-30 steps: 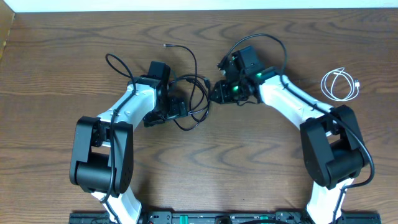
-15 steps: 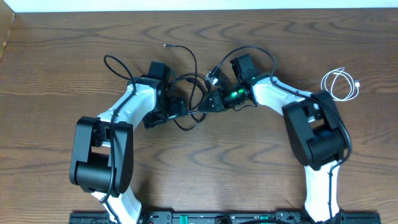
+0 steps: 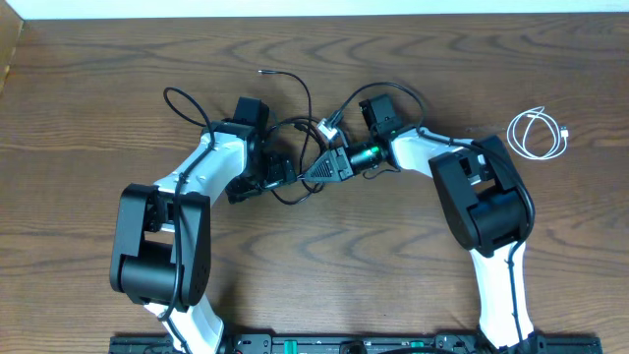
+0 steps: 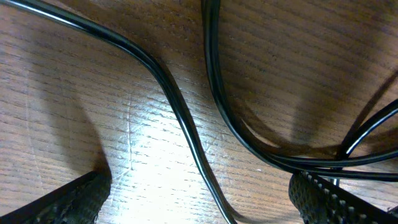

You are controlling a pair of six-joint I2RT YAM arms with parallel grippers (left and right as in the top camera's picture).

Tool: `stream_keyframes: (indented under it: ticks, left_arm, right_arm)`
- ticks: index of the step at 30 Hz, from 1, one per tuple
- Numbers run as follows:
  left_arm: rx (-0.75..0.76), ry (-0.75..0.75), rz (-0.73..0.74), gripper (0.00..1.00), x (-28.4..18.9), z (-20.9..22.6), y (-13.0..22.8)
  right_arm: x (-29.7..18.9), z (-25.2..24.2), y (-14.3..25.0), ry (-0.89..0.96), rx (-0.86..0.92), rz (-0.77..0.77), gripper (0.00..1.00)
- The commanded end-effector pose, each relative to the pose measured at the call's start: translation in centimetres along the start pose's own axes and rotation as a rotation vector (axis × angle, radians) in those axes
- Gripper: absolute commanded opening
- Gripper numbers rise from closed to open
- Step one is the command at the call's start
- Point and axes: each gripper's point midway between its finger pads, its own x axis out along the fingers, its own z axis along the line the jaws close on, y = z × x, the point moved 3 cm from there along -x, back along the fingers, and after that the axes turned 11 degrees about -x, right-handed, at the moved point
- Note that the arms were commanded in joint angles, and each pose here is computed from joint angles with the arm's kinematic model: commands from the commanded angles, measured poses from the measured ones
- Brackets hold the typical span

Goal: Untangle cables

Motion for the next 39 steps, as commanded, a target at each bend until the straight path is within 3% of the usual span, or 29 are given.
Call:
stream_keyframes:
  ticks: [1, 11, 15, 21, 22, 24, 27, 39]
  left_arm:
    - [-0.018, -0.034, 0.06, 0.98, 1.6, 1.1, 1.1]
    - [-0.018, -0.034, 0.06, 0.98, 1.6, 1.1, 1.0]
    - [-0.018, -0.034, 0.06, 0.98, 1.6, 1.1, 1.1]
    - [-0.023, -0.017, 0.082, 0.98, 1.3, 1.0, 1.2]
    - [0.051, 0.08, 0.121, 1.0, 0.5, 0.0, 1.2]
    - [0.106, 0.195, 0.151, 0.93, -0.6, -1.0, 1.1]
    - [0.089, 0.293, 0.15, 0.93, -2.3, -1.1, 0.3]
    - [0.012, 0.234, 0.118, 0.93, -2.0, 2.2, -0.9]
  right_arm:
    - [1.0, 0.3, -0.1, -0.024, 0.021, 0.004, 0.27]
    - [1.0, 0.4, -1.4, -0.028, -0.001, -0.031, 0.2]
    - [0.6, 0.3, -1.5, -0.026, 0.073, -0.037, 0.01]
    - [-0.6, 0.1, -1.9, -0.044, 0.092, -0.057, 0.01]
    - [-1.1, 0.0, -2.0, -0.048, 0.115, -0.065, 0.01]
    - [-1.6, 0.0, -2.2, -0.054, 0.135, -0.072, 0.01]
    - [-2.2, 1.2, -2.7, -0.089, 0.111, -0.077, 0.01]
    - [-5.0, 9.1, -7.8, -0.065, -0.155, -0.158, 0.01]
